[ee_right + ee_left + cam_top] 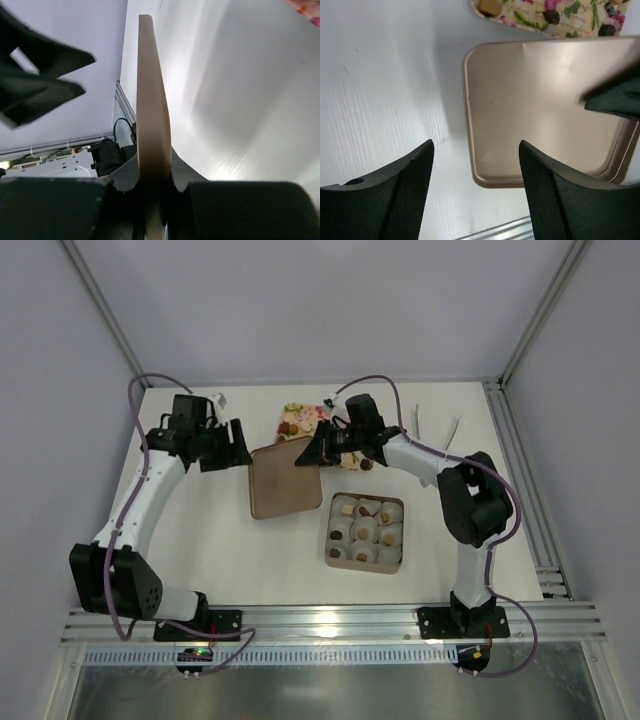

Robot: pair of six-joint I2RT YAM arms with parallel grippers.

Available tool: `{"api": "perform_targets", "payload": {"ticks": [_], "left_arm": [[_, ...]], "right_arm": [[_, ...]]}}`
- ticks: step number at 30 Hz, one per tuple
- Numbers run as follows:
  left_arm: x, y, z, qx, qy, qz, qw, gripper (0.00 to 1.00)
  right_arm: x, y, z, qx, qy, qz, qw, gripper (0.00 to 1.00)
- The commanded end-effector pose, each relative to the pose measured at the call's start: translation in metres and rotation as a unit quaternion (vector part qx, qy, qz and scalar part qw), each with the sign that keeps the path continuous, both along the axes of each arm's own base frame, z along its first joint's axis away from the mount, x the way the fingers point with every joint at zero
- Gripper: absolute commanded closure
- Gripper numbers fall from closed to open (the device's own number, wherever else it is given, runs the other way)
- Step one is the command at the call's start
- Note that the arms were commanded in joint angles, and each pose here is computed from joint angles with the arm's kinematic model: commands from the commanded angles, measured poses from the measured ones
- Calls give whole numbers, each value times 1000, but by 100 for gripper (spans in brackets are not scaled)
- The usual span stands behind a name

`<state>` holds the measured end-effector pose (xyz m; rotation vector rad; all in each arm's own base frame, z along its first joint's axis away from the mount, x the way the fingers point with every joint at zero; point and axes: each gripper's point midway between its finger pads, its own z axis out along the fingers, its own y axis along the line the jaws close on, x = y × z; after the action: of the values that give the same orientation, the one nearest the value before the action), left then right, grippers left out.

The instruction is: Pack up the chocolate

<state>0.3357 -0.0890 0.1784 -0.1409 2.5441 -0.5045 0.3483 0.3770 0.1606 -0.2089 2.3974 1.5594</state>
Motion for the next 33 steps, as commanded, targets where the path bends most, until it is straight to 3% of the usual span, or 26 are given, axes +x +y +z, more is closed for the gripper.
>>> {"api": "perform_targets", "payload": {"ticks": [1,4,7,13,19,23,28,33], "left_arm": [[-9,-14,58,90,-124,-23,988,31],[-28,-41,72,148,-183,-66,970,28],[-59,-77,85,167,-238,-131,948,27],[-106,-135,72,288,-298,-237,879,23],[-105,-163,58,404,-331,-276,807,22],[-95,-175,57,430,-351,-284,782,21],[-81,-173,57,495,-370,-282,733,20],[-70,-172,53,518,-379,-272,716,27]], "right_arm": [[7,-15,47,32,-5,-15,999,96],[14,-27,57,31,7,-26,999,96],[22,-38,68,38,18,-36,998,96],[28,-54,89,52,32,-49,997,96],[24,-60,109,65,40,-48,996,96],[18,-63,114,69,46,-46,995,96],[11,-65,117,75,51,-44,995,96],[3,-67,124,81,52,-41,995,96]]}}
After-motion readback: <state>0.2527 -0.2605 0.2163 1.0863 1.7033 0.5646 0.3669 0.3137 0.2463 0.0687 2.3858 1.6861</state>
